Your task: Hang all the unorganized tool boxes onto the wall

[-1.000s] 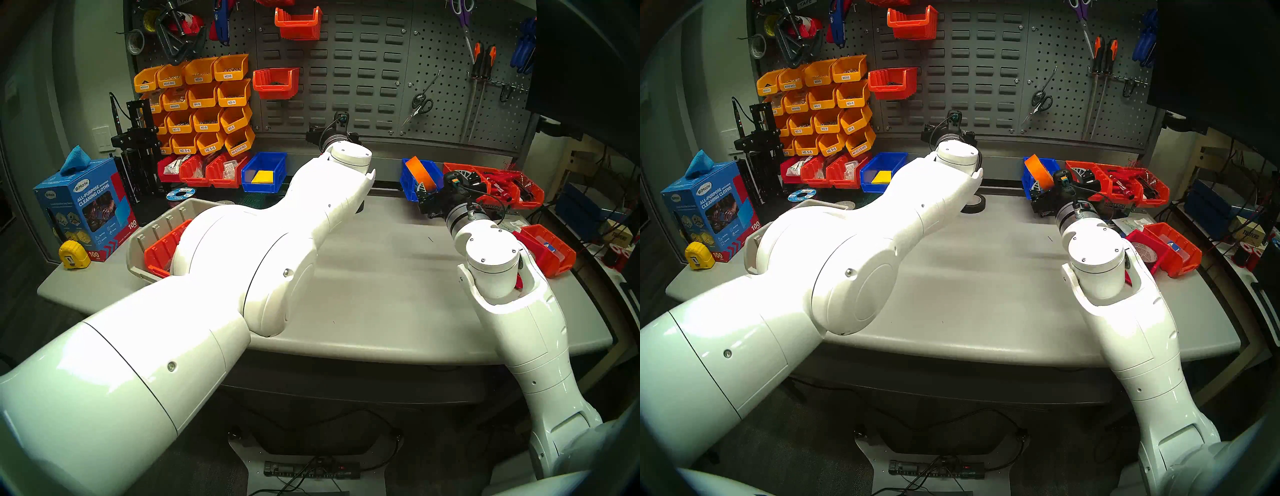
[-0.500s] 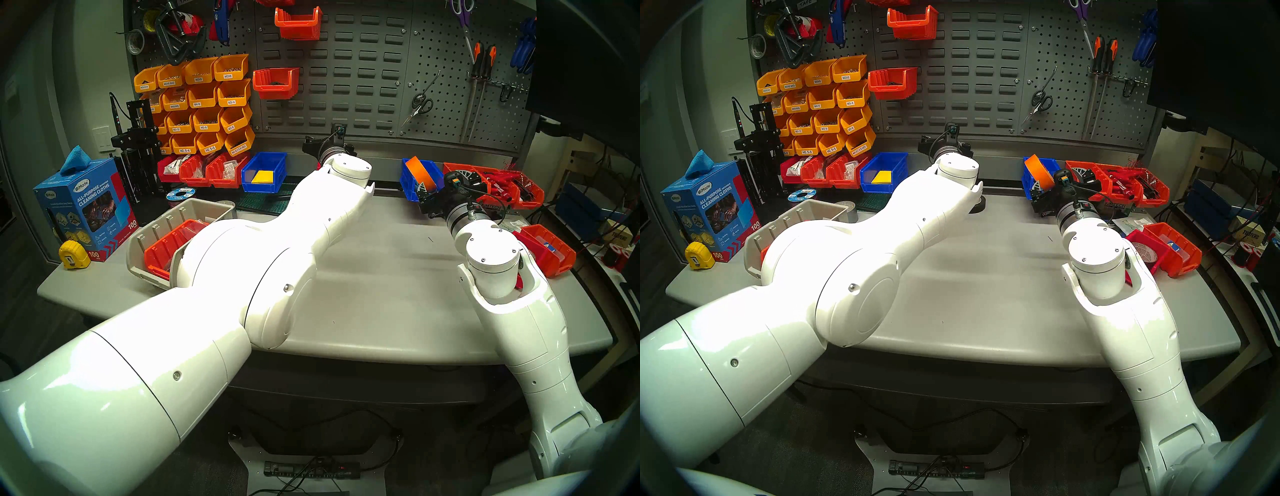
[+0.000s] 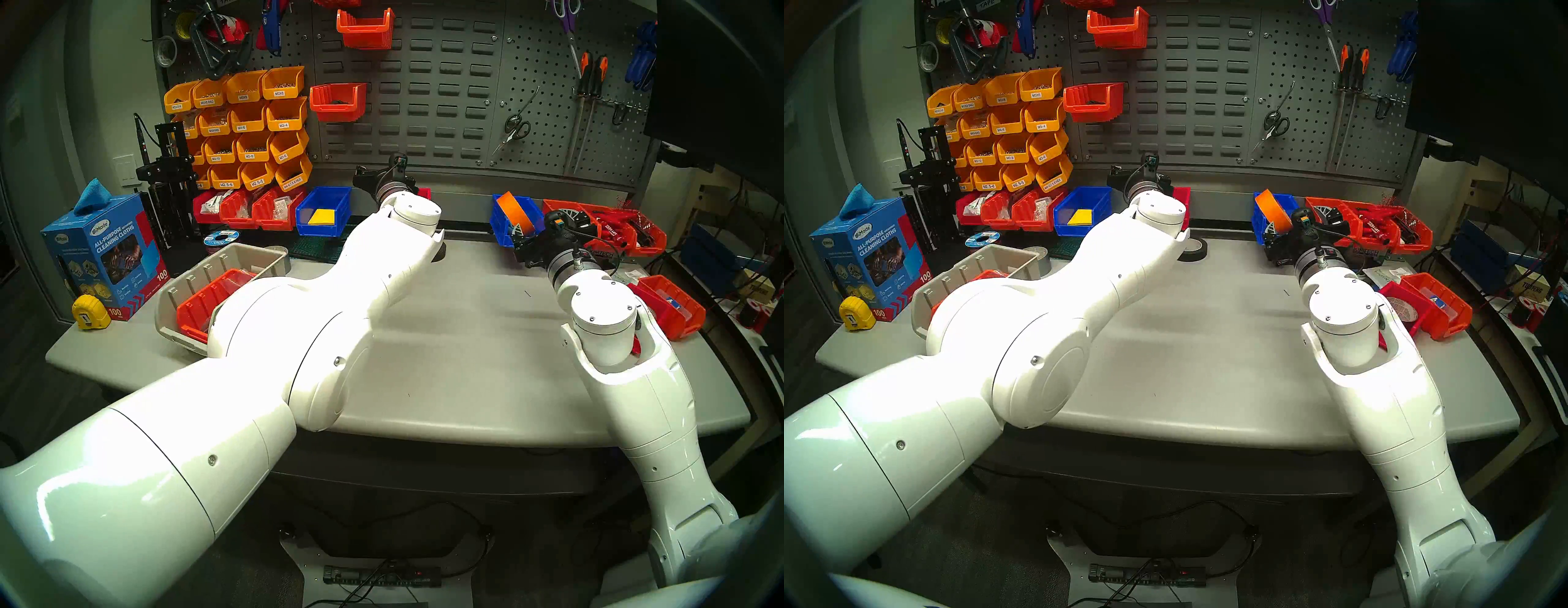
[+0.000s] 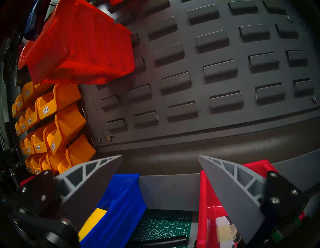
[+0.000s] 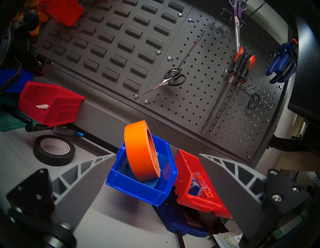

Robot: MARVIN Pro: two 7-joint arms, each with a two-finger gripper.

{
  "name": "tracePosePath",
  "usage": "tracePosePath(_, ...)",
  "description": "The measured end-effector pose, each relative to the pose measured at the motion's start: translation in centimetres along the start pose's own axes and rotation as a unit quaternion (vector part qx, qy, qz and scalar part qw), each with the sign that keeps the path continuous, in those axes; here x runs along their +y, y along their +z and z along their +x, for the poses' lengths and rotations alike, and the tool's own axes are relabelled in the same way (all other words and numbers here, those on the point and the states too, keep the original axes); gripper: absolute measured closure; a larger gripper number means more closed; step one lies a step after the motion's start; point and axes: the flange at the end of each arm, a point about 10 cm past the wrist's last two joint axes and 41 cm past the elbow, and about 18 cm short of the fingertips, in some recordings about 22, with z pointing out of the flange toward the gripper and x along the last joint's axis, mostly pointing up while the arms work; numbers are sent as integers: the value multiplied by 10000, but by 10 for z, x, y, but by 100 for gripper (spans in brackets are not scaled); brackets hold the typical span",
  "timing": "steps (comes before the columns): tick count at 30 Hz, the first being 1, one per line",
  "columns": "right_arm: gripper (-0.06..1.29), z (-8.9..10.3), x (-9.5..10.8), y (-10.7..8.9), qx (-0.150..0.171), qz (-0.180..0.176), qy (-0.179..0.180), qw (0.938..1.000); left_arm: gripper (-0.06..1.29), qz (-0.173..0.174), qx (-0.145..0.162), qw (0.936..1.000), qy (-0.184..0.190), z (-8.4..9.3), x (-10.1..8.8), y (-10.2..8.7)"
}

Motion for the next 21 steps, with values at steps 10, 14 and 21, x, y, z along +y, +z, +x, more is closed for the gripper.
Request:
tracePosePath(10,-1,-1,0,0,-14,-4,-10,10000,5,142,244,9996,17,7,-13,6)
tracePosePath(14,-1,-2,1,1,-22,-6,-14,10000,5,198,308,9993,42,5,-20,8)
tracePosePath(21,-1,-3,1,1,-31,-7,-19,10000,5,246,360,9990,96,0,-28,11)
